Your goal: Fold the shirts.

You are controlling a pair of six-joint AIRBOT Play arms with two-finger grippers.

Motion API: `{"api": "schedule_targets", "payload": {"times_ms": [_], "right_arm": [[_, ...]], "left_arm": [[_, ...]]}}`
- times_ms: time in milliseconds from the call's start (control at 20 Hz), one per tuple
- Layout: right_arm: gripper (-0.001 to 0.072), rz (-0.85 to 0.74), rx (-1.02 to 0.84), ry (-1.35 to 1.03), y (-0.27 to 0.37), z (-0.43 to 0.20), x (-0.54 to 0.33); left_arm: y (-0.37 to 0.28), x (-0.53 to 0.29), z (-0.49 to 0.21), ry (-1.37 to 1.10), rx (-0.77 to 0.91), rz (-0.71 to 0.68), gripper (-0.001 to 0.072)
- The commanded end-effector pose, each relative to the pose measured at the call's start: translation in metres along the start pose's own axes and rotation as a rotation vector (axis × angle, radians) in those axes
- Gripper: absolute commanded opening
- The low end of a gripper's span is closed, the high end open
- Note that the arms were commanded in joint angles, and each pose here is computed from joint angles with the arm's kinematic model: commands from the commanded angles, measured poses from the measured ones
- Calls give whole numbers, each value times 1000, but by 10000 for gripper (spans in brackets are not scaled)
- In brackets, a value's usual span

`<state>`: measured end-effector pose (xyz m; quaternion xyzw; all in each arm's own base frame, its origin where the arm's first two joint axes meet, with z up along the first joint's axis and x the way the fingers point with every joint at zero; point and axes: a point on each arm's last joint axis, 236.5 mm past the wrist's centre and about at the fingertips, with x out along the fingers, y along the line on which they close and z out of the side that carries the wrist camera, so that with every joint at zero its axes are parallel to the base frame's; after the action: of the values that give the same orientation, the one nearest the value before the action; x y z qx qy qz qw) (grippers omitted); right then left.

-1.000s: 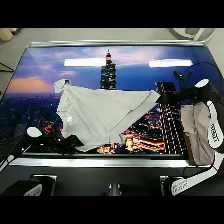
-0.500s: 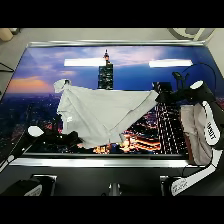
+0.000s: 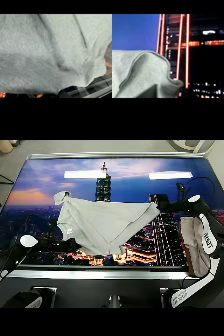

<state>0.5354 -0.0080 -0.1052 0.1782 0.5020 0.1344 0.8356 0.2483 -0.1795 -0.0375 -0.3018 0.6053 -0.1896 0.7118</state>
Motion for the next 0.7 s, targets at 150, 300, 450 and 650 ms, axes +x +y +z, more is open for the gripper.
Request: {"api": "schedule_targets", "payload": {"times_ms": [150, 300, 450, 650], "right_arm": [[21, 82, -189, 5, 36, 12, -36], [20, 27, -426, -185, 89, 74, -138], [22, -164, -664, -540, 175, 122, -330], [21, -574, -755, -1045, 253, 53, -592]], "left_arm": [[-44, -42, 47, -137, 228, -4, 28], [-111, -147, 101, -393, 453, 37, 28], [-227, -363, 127, -964, 658, 44, 28], [-321, -557, 34, -1513, 858, 85, 28]]}}
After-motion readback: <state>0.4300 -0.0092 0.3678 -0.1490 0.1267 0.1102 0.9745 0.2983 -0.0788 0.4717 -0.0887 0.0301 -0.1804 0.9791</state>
